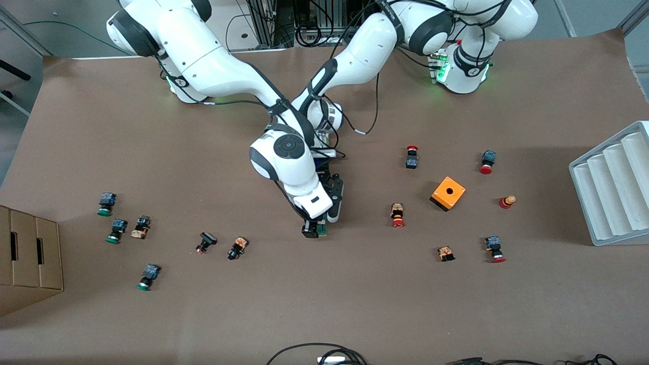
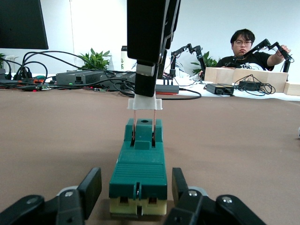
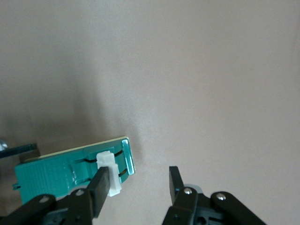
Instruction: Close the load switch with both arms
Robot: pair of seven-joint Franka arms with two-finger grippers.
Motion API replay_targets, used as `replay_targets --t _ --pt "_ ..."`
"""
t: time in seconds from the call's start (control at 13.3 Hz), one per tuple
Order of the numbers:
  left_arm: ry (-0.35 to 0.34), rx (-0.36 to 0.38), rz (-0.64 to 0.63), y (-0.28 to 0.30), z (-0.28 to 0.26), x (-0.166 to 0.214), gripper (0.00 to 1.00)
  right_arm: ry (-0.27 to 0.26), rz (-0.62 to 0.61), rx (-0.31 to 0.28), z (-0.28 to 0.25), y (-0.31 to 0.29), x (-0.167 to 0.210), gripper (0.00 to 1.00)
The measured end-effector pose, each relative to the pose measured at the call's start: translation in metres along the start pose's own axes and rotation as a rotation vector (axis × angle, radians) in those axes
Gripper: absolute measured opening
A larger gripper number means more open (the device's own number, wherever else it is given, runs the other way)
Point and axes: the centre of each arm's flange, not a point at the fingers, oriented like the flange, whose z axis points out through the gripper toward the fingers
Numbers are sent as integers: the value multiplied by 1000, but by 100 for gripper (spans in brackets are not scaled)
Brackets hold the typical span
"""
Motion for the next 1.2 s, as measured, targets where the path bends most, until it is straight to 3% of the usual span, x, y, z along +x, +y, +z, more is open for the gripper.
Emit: replay_targets --t 1.2 --pt "0 0 0 0 0 0 69 2 7 -10 12 8 2 59"
